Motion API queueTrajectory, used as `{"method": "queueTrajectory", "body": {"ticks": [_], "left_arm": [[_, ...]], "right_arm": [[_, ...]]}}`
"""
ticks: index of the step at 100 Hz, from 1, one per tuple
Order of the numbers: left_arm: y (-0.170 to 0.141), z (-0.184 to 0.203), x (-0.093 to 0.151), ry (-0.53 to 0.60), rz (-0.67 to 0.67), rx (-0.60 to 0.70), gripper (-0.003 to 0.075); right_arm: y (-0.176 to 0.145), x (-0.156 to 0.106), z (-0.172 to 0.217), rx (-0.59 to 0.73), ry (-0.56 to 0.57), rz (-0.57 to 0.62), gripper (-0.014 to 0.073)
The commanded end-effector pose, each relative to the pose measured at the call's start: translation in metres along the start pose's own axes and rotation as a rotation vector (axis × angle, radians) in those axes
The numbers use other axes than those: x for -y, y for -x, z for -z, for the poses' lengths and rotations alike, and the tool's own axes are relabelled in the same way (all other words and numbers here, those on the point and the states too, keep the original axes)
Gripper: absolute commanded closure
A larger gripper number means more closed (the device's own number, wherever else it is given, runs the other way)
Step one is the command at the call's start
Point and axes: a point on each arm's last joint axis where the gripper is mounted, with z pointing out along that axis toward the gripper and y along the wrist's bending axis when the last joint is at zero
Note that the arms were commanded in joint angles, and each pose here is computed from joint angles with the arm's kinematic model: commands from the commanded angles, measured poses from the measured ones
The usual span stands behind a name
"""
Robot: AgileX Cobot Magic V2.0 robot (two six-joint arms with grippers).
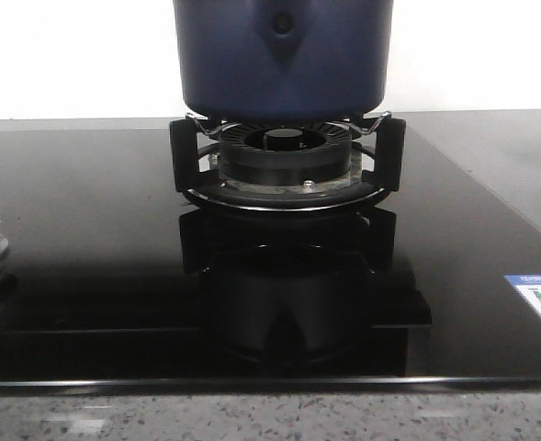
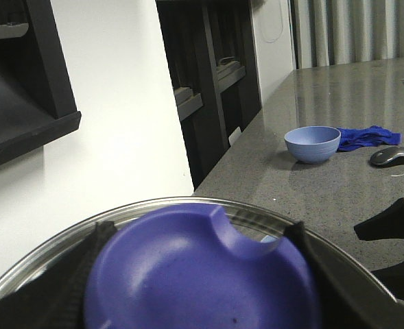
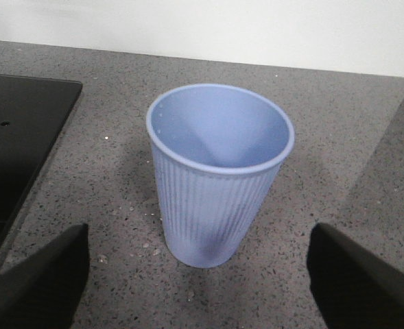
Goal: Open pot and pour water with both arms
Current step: 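Close the right gripper on the cup and lift it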
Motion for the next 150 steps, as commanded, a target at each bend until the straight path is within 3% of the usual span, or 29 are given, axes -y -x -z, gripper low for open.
{"method": "queueTrajectory", "body": {"ticks": [1, 112, 150], "left_arm": [[0.032, 0.010, 0.007, 0.011, 0.005, 0.115, 0.0386], [0.032, 0.010, 0.007, 0.011, 0.005, 0.115, 0.0386], [0.032, 0.010, 0.007, 0.011, 0.005, 0.115, 0.0386]], "right_arm": [[0.016, 0.000, -0.001, 0.106, 0.008, 0.024, 0.0008], [0.005, 0.008, -0.065, 0.103, 0.001, -0.105, 0.0008], [0.006, 0.013, -0.085, 0.215, 0.007, -0.120, 0.0008]]}}
